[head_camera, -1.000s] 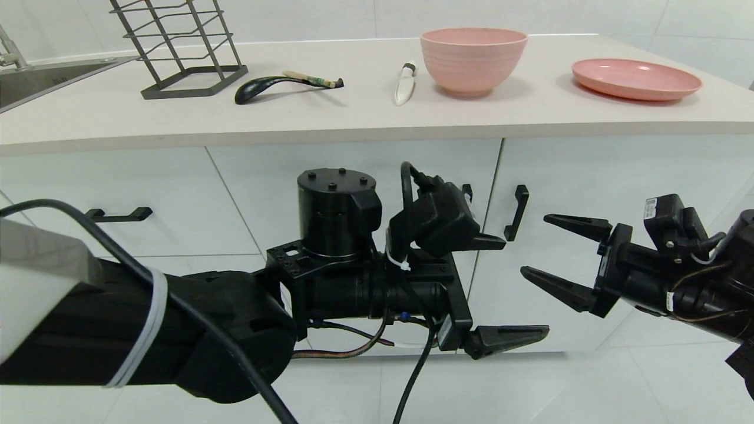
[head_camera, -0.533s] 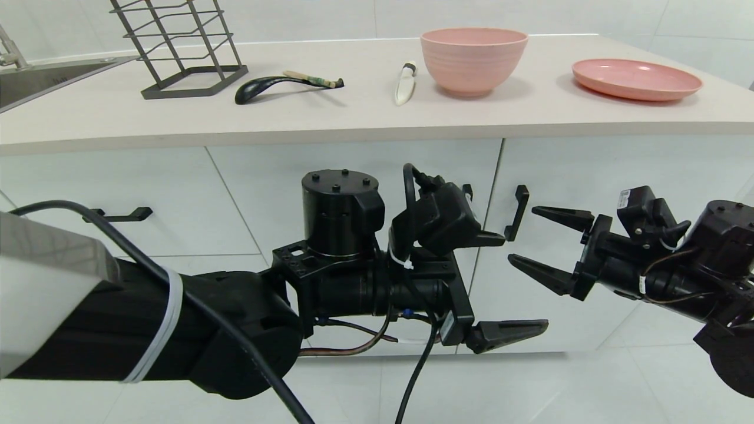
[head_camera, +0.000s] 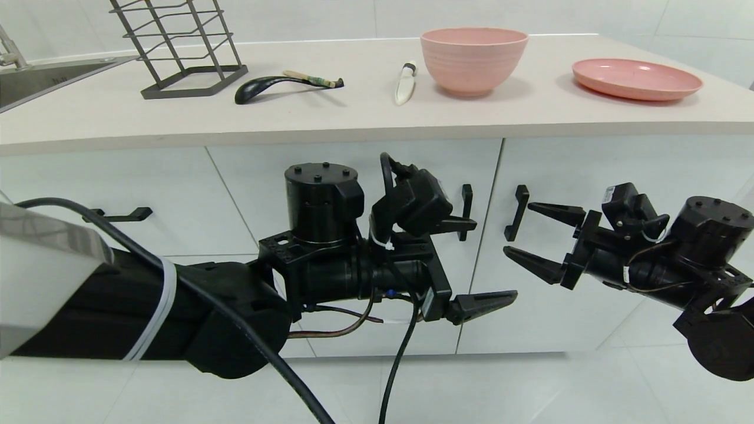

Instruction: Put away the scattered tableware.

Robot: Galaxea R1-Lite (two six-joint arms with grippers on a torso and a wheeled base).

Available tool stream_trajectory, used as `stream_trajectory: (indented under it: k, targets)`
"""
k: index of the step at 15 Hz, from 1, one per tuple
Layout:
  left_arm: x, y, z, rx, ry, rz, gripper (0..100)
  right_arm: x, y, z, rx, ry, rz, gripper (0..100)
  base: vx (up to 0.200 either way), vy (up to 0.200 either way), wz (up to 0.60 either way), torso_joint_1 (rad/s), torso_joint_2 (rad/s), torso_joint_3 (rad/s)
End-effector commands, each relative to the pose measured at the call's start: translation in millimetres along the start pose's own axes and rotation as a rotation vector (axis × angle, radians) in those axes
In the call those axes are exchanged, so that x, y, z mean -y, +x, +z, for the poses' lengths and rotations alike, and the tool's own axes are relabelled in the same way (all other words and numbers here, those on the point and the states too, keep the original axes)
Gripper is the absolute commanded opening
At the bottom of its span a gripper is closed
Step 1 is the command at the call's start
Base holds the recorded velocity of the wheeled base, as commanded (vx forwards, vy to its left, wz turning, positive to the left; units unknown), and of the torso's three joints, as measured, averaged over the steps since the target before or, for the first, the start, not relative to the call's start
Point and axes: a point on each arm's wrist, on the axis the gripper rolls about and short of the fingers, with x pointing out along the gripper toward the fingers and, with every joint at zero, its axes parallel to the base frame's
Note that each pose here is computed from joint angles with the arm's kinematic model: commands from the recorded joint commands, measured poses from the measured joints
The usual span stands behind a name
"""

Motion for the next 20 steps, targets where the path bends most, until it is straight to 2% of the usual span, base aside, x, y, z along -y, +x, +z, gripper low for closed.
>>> stream_trajectory:
  k: [1, 4, 6, 7, 13, 16, 17, 18, 20]
  targets:
    - [-1.2, -3, 3.0, 0.01, 0.005, 0.001, 100, -1, 3, -7, -0.005, 0.011, 0.03, 100, 0.0, 0.0, 0.0, 0.0, 0.0, 0.0]
    - [-1.7, -3, 3.0, 0.015, 0.007, -0.009, 100, 5, 9, -8, 0.014, -0.001, 0.049, 100, 0.0, 0.0, 0.0, 0.0, 0.0, 0.0]
    - [0.0, -1, 1.1, 0.038, 0.004, -0.115, 100, 4, 12, -13, 0.006, 0.007, 0.057, 100, 0.0, 0.0, 0.0, 0.0, 0.0, 0.0]
    - [-1.2, 1, 0.5, 0.04, 0.003, -0.126, 100, 4, 14, -13, 0.009, 0.008, 0.069, 100, 0.0, 0.0, 0.0, 0.0, 0.0, 0.0]
    - [-22.3, 22, -1.0, 0.07, 0.031, -0.1, 100, 0, 11, -7, 0.055, -0.004, 0.216, 100, 0.0, 0.0, 0.0, 0.0, 0.0, 0.0]
    - [-31.0, 28, 1.6, 0.078, 0.043, -0.047, 100, -18, -11, 0, 0.038, 0.025, 0.256, 100, 0.0, 0.0, 0.0, 0.0, 0.0, 0.0]
    - [-32.4, 29, 2.5, 0.08, 0.044, -0.038, 100, -24, -18, 5, 0.038, 0.025, 0.267, 100, 0.0, 0.0, 0.0, 0.0, 0.0, 0.0]
    - [-33.5, 30, 3.3, 0.083, 0.029, -0.028, 100, -31, -28, 9, 0.031, 0.033, 0.27, 100, 0.0, 0.0, 0.0, 0.0, 0.0, 0.0]
    - [-36.5, 34, 5.3, 0.087, 0.018, 0.009, 100, -47, -47, 12, 0.01, 0.052, 0.277, 100, 0.0, 0.0, 0.0, 0.0, 0.0, 0.0]
